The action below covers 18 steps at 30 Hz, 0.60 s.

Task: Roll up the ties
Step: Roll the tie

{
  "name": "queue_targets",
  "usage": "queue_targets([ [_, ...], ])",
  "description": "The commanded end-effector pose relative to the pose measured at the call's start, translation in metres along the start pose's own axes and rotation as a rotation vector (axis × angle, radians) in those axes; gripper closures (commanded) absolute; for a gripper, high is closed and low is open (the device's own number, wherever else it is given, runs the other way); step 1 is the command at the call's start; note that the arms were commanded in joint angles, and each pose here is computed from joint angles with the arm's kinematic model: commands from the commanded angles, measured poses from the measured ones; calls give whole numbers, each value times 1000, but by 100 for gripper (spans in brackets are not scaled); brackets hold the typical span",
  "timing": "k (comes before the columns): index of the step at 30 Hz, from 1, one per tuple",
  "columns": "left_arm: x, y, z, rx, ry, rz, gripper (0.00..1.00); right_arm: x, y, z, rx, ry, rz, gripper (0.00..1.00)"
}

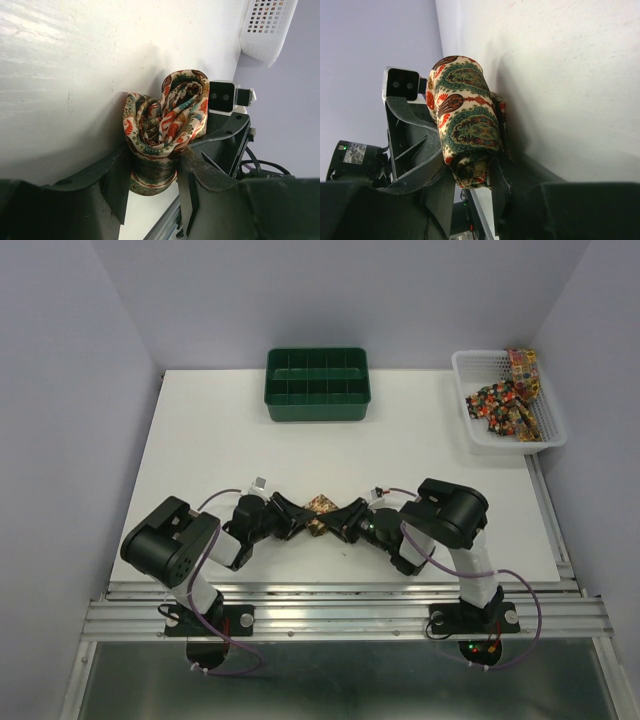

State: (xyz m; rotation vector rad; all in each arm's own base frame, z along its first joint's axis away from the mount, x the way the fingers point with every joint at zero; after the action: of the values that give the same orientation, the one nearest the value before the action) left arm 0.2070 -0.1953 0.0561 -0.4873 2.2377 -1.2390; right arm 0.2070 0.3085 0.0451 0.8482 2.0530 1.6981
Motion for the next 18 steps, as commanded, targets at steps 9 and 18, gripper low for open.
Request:
queue_targets([
  [9,28,24,-7,-102,113,-10,100,3,-63,-42,413,-10,-160,30],
  [18,26,31,-14,-178,87,26,100,-4,-68,-47,443,-49,-157,26],
])
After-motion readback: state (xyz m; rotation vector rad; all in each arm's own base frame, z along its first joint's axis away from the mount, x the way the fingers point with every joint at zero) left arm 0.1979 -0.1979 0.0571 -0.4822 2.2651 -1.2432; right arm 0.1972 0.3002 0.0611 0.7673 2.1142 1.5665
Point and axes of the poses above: each gripper's point midway between its finger pads, its own z axis out along the fingers, its own y axis along the line the jaws close on, x = y × z, the point moved 6 cm from there along -z, back along the fingers, and after that the axes turned 10 degrees about z, right-handed, at the moved point
